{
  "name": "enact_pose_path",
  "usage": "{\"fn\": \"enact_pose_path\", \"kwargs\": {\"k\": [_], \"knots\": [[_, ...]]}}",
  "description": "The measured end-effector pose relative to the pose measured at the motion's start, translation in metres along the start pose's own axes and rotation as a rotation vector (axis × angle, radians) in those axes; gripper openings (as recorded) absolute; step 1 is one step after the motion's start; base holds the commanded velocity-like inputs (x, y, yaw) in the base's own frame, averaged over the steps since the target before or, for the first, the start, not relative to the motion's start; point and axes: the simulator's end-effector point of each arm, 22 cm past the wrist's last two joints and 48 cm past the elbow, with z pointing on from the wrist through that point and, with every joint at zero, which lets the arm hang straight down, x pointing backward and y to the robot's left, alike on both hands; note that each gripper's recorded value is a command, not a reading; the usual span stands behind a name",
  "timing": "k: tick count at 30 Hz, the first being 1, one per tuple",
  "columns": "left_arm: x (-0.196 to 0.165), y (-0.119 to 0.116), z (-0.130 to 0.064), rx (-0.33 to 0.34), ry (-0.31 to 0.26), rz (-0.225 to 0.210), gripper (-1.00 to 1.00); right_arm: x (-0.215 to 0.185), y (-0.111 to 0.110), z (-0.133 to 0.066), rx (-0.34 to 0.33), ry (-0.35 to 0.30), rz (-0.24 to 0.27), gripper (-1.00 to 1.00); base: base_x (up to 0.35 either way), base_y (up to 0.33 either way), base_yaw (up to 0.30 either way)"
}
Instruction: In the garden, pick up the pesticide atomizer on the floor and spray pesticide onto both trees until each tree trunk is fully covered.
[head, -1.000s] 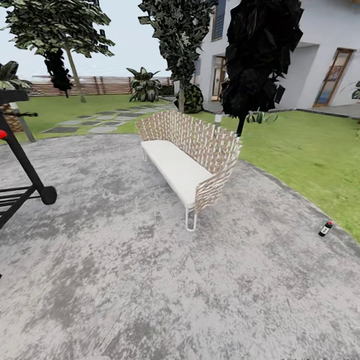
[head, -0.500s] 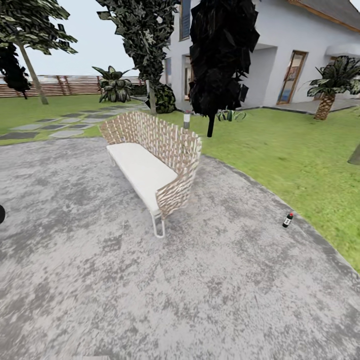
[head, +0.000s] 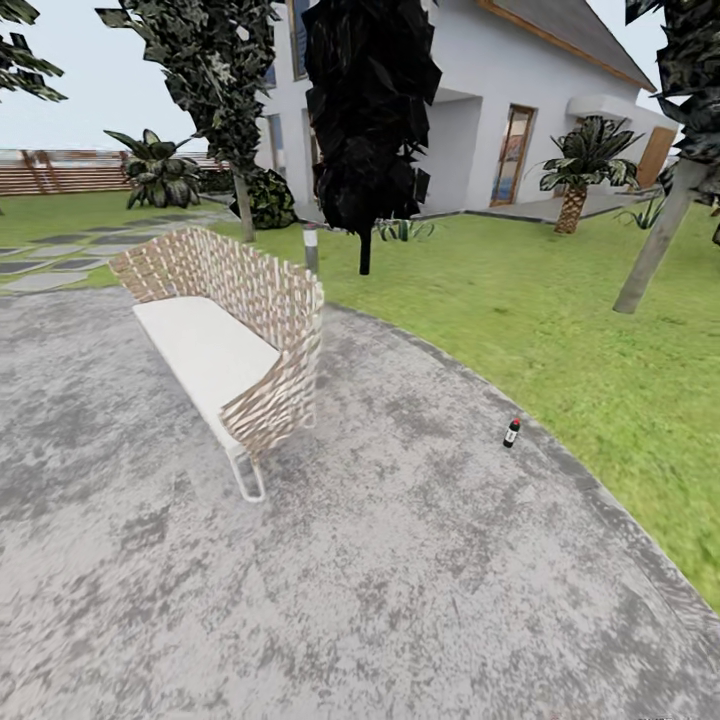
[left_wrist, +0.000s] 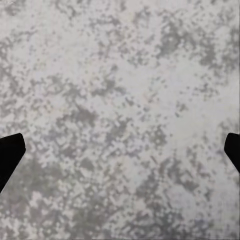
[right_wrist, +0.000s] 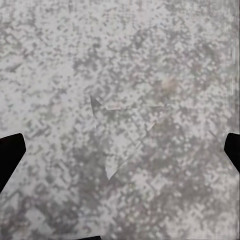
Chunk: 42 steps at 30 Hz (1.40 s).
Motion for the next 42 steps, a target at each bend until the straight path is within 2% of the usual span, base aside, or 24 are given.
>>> {"fn": "enact_pose_path", "kwargs": {"k": [22, 42], "knots": [[-0.0001, 0.0001, -0.0001, 0.0, 0.0, 0.0, 1.0, -0.0004, -0.0002, 0.0, 0.003, -0.001, -0.001, 1.0, 0.304, -0.128, -0.289], [0.0, 0.0002, -0.0001, 0.0, 0.0, 0.0, 1.0, 0.001, 0.0058, -0.0003, -0.009, 0.001, -0.008, 1.0, 0.326, -0.035, -0.023]]}}
